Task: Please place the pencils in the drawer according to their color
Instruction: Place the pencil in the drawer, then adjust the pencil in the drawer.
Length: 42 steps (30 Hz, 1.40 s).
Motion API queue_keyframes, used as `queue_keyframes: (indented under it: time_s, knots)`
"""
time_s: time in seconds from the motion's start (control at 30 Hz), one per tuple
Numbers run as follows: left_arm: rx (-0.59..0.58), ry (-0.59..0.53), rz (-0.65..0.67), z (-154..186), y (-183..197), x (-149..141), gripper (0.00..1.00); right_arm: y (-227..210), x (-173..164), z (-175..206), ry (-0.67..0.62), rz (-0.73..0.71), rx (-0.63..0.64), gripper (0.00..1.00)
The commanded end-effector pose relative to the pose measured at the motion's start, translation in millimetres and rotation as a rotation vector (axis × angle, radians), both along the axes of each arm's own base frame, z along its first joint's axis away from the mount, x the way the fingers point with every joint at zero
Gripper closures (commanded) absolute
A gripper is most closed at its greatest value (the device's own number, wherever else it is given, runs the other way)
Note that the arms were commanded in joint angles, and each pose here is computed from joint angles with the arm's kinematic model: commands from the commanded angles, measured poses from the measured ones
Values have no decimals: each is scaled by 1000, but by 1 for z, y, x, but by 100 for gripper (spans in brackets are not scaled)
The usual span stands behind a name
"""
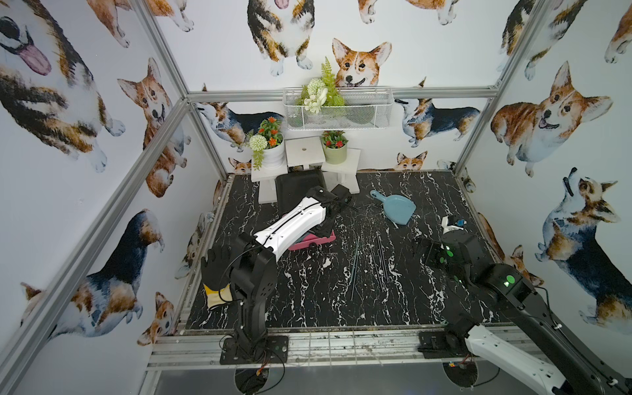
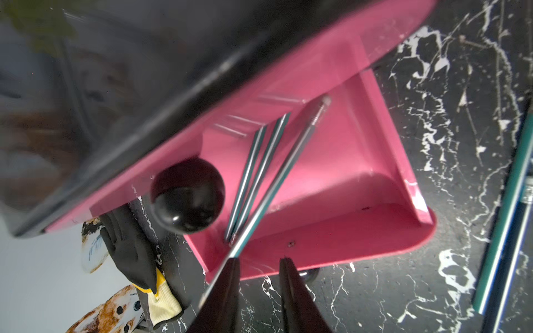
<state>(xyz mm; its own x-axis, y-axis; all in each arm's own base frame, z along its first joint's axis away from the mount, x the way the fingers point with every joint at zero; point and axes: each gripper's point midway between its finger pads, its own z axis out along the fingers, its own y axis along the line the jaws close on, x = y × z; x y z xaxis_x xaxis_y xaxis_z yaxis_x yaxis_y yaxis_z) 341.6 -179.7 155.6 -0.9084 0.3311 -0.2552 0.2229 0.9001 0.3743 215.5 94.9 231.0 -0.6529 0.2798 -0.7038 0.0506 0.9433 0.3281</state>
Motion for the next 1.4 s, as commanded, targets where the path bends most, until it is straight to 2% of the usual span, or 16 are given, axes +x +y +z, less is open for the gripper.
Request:
queue_keyframes:
  time_s: [0.0,0.27,0.4,0.57,0.63,0.8,0.93,1.13,1.37]
  knots:
    - [-10,-52,18,14,-2,-1,70,8,3,7,-34,38,14,0]
    - [-126,-148,74,53,5,-21,69,29,2,14,-60,118,-59,1]
    - [-218,-206,171,72,25,-37,68,45,3,8,-33,166,-102,0]
    - [-392,-174,418,46,75,-68,68,54,3,6,-36,190,-158,3]
    - [-492,-178,522,31,94,-77,72,56,4,8,-44,192,-160,5]
    - [-621,-222,629,4,111,-77,75,60,6,7,-44,201,-163,8]
    - [-651,-206,645,-20,108,-63,78,65,6,1,-23,206,-174,8]
    - [-632,-216,658,-34,115,-40,83,63,3,2,-32,196,-169,8]
    - [-618,-174,665,-51,116,-33,86,58,3,5,-42,177,-165,8]
